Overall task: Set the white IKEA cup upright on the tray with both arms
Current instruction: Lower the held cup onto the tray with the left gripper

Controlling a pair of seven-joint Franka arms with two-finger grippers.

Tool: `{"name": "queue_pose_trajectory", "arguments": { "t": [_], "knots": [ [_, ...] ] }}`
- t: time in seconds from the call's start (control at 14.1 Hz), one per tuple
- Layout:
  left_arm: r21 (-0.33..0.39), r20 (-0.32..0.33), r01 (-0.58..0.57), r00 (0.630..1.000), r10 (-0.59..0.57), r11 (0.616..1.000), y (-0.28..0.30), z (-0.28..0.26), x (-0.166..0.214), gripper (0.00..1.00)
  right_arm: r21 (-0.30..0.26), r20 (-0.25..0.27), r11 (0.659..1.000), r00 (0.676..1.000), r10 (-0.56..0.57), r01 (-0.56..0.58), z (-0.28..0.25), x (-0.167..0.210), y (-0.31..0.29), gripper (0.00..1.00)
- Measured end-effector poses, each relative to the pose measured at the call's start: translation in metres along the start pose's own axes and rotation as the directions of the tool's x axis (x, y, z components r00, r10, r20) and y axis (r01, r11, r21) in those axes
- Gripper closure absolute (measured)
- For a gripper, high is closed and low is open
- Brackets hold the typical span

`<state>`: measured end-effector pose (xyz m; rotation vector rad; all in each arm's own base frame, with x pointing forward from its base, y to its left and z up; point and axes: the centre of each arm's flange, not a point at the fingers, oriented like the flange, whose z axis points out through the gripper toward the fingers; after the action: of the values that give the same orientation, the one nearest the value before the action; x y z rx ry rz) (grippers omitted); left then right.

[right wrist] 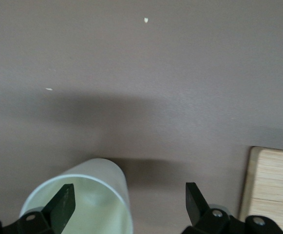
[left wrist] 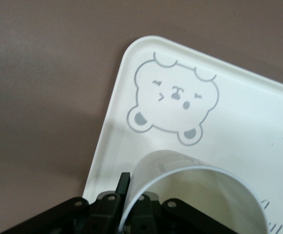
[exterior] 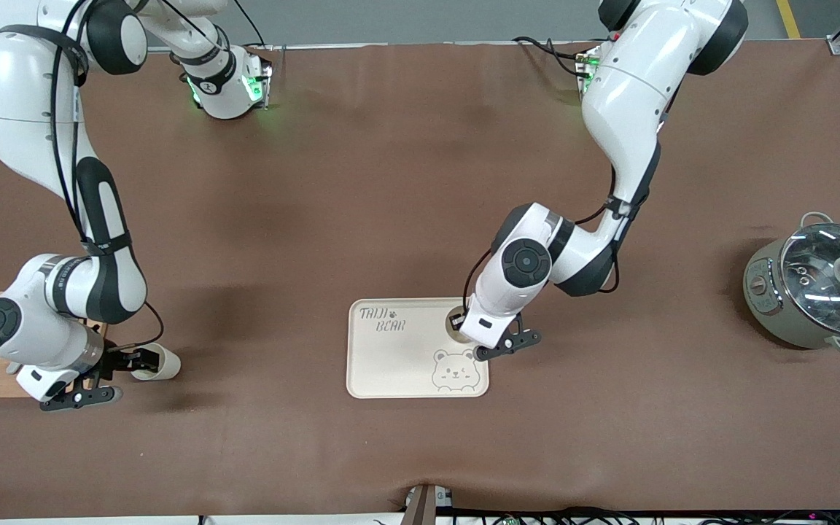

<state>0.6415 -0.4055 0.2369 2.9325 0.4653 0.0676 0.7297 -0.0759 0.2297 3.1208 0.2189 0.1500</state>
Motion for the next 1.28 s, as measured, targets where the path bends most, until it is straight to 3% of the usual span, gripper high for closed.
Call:
{"name": "queue_pose_trajectory", "arguments": {
  "t": [0.78,0.85,1.28],
  "knots": [
    [-0.023,-0.019,-0.004,1.0,0.004,1.0,-0.002,0.04,-0.004,0.96,0.016,0.0,1.0,1.0,0.002,-0.002,0.004,-0.001,0.0,0.0],
    [-0.026,-0.021,-0.005,1.0,0.004,1.0,-0.002,0.041,-0.004,0.96,0.016,0.0,1.0,1.0,0.001,-0.001,0.004,-0.001,0.0,0.07],
    [0.002,-0.06,-0.065,0.996,0.065,0.998,0.001,0.043,-0.007,0.96,0.018,0.001,1.0,1.0,-0.006,0.006,0.004,-0.001,-0.002,0.73]
  ]
}}
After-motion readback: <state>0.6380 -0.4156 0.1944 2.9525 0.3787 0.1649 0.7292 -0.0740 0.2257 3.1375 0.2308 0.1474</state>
